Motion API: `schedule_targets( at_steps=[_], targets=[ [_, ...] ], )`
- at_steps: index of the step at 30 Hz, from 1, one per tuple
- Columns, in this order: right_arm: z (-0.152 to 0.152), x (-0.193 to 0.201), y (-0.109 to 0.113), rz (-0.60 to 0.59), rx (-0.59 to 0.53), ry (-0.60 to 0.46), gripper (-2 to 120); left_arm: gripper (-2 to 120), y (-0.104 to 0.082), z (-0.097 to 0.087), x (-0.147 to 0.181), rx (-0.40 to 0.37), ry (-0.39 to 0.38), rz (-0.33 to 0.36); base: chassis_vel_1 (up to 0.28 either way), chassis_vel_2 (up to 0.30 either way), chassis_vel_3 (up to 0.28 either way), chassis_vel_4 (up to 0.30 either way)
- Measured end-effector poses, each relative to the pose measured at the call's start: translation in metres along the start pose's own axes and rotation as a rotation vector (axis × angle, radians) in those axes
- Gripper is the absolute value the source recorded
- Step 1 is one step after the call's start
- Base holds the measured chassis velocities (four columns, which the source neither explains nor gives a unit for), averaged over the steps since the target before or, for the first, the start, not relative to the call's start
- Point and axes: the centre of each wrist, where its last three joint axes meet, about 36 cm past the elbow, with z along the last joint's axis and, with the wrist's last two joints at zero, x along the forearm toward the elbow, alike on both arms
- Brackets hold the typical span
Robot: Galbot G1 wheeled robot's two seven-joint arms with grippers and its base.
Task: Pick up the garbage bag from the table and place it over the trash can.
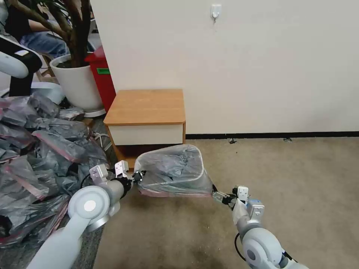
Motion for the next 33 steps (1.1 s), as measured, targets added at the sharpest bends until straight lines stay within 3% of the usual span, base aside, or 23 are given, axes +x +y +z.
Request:
schedule_targets(
  at_steps=[10,15,19,24,27,33],
  targets=[
    [-0.019,0.021,-0.003,-0.011,-0.014,-0.025,108,2,0.001,0.003,-0.002,0.001,-0.013,-0.013,0.0,0.0,0.0,0.0],
    [-0.034,0.027,-0.013,0.023,0.07,-0.149,96,2,0.002,0.009,-0.001,-0.044,-0.046,-0.028,0.0,0.0,0.0,0.0],
    [-0.06,0.044,-0.018,-0.005,0.206,-0.308,76,2,0.002,0.019,-0.001,-0.125,-0.104,-0.053,0.0,0.0,0.0,0.0],
    [-0.063,0.066,-0.005,-0.096,0.273,-0.346,63,2,0.003,0.028,-0.002,-0.185,-0.159,-0.066,0.0,0.0,0.0,0.0],
    [-0.06,0.076,0.006,-0.195,0.356,-0.355,47,2,0.004,0.038,-0.003,-0.252,-0.204,-0.066,0.0,0.0,0.0,0.0],
    [-0.059,0.074,0.002,-0.32,0.531,-0.358,29,2,0.005,0.048,-0.004,-0.338,-0.261,-0.059,0.0,0.0,0.0,0.0]
  ],
)
